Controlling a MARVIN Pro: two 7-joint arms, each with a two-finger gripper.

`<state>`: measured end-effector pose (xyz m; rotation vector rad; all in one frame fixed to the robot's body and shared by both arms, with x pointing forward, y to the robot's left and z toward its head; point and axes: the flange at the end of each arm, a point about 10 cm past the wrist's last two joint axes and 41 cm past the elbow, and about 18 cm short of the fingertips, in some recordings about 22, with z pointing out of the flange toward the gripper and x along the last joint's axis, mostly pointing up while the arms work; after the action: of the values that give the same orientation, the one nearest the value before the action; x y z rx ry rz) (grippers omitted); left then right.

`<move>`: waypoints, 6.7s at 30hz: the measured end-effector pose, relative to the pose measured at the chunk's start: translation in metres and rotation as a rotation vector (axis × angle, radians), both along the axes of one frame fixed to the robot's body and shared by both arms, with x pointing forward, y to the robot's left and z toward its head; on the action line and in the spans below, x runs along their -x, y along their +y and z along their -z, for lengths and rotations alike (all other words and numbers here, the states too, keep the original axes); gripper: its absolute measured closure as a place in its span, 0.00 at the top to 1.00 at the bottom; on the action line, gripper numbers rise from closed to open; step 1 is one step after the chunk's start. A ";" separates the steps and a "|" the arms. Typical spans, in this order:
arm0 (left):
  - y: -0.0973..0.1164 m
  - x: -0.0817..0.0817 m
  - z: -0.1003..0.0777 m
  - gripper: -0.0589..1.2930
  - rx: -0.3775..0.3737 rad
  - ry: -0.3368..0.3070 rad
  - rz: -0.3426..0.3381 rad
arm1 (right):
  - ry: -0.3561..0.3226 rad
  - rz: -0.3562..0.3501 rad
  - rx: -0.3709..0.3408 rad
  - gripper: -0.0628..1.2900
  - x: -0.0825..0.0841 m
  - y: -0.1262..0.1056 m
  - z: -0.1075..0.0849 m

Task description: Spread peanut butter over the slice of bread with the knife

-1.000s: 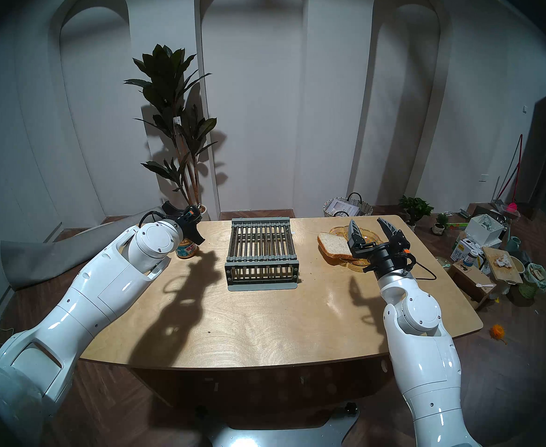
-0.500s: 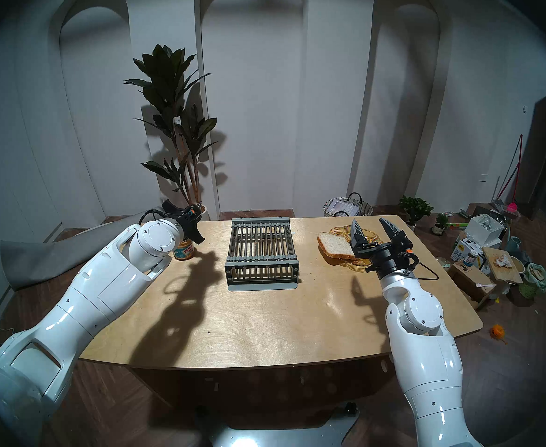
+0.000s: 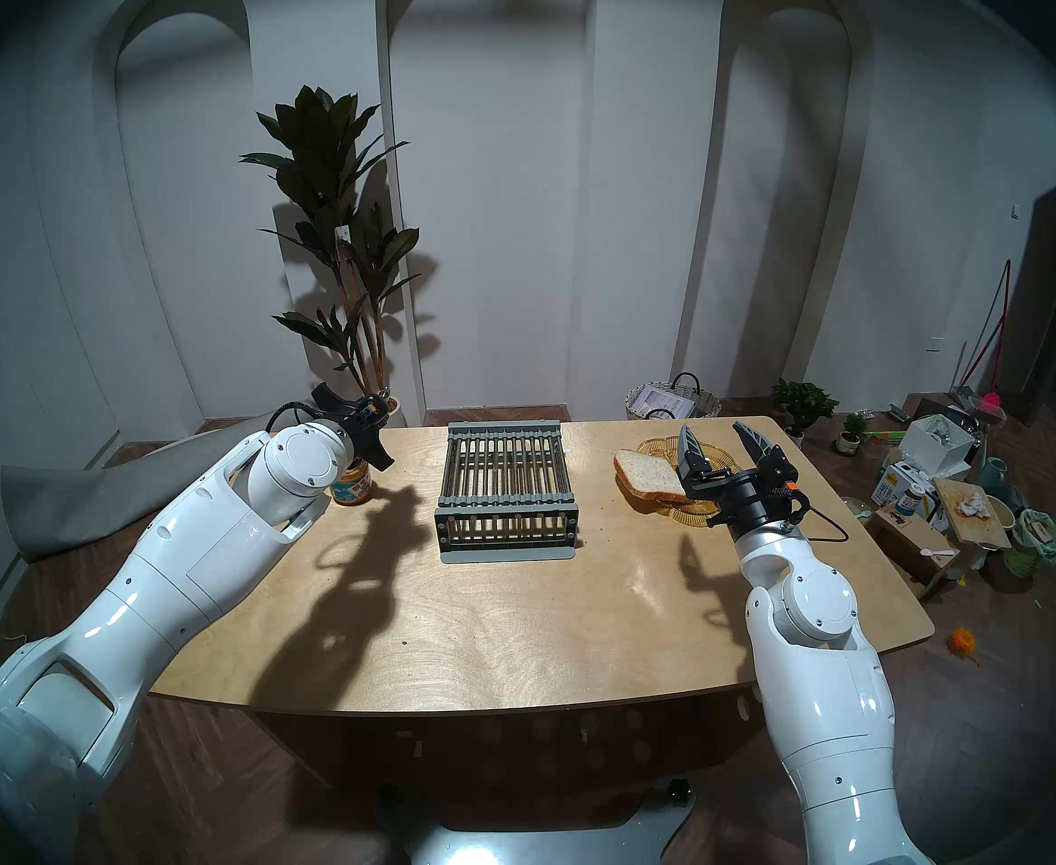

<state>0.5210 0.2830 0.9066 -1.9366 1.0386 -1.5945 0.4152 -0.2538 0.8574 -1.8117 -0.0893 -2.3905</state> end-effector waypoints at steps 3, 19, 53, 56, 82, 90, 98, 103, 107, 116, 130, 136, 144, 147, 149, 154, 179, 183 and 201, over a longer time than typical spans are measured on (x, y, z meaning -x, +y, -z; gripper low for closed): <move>0.001 0.000 -0.002 0.08 0.011 0.006 0.004 | 0.001 0.000 0.001 0.95 0.000 0.001 0.000; 0.008 -0.012 -0.012 0.08 0.073 0.029 0.008 | 0.013 0.013 0.015 0.95 -0.002 0.004 0.004; -0.002 -0.029 -0.047 0.06 0.103 0.019 0.072 | 0.012 0.030 0.006 0.95 0.002 -0.014 0.005; -0.004 -0.028 -0.049 0.06 0.117 0.020 0.079 | 0.011 0.030 0.006 0.95 0.002 -0.015 0.005; 0.011 -0.021 -0.038 0.06 0.191 0.072 0.013 | 0.012 0.009 0.009 0.95 0.002 -0.009 0.006; 0.018 -0.024 -0.024 0.06 0.183 0.082 -0.005 | 0.015 0.016 0.017 0.95 0.002 -0.007 0.006; 0.011 -0.025 -0.010 0.06 0.090 0.070 -0.001 | 0.017 0.023 0.013 0.95 0.002 -0.006 0.007; 0.001 -0.023 -0.002 0.06 0.029 0.059 0.014 | 0.019 0.028 0.008 0.95 0.002 -0.006 0.008; -0.004 -0.021 0.003 0.06 -0.010 0.053 0.020 | 0.021 0.032 0.001 0.95 0.002 -0.006 0.009; -0.012 -0.019 0.011 0.06 -0.089 0.032 0.024 | 0.028 0.041 -0.012 0.95 0.002 -0.010 0.012; -0.018 -0.018 0.009 0.06 -0.161 0.008 0.001 | 0.040 0.036 -0.023 0.95 0.000 -0.018 0.018; -0.021 -0.017 0.011 0.06 -0.204 -0.001 -0.006 | 0.041 0.034 -0.028 0.95 0.000 -0.021 0.019; -0.028 -0.016 0.016 0.06 -0.269 -0.018 -0.006 | 0.043 0.031 -0.033 0.95 -0.001 -0.024 0.020; -0.030 -0.016 0.018 0.06 -0.287 -0.023 -0.005 | 0.044 0.030 -0.034 0.95 -0.001 -0.025 0.021; -0.031 -0.016 0.018 0.06 -0.294 -0.027 -0.005 | 0.044 0.029 -0.036 0.95 -0.001 -0.026 0.021; -0.033 -0.016 0.017 0.06 -0.310 -0.038 -0.003 | 0.045 0.030 -0.039 0.95 -0.001 -0.028 0.022; -0.038 -0.015 0.012 0.06 -0.328 -0.057 0.006 | 0.045 0.028 -0.046 0.95 -0.002 -0.032 0.023; -0.040 -0.015 0.010 0.06 -0.326 -0.063 0.009 | 0.045 0.027 -0.046 0.95 -0.002 -0.032 0.023; -0.051 -0.007 -0.025 0.06 -0.162 -0.123 0.069 | 0.043 0.021 -0.054 0.95 -0.004 -0.026 0.023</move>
<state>0.5283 0.2324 0.9321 -1.6920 1.1565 -1.5914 0.4193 -0.2802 0.8341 -1.8480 -0.0011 -2.3425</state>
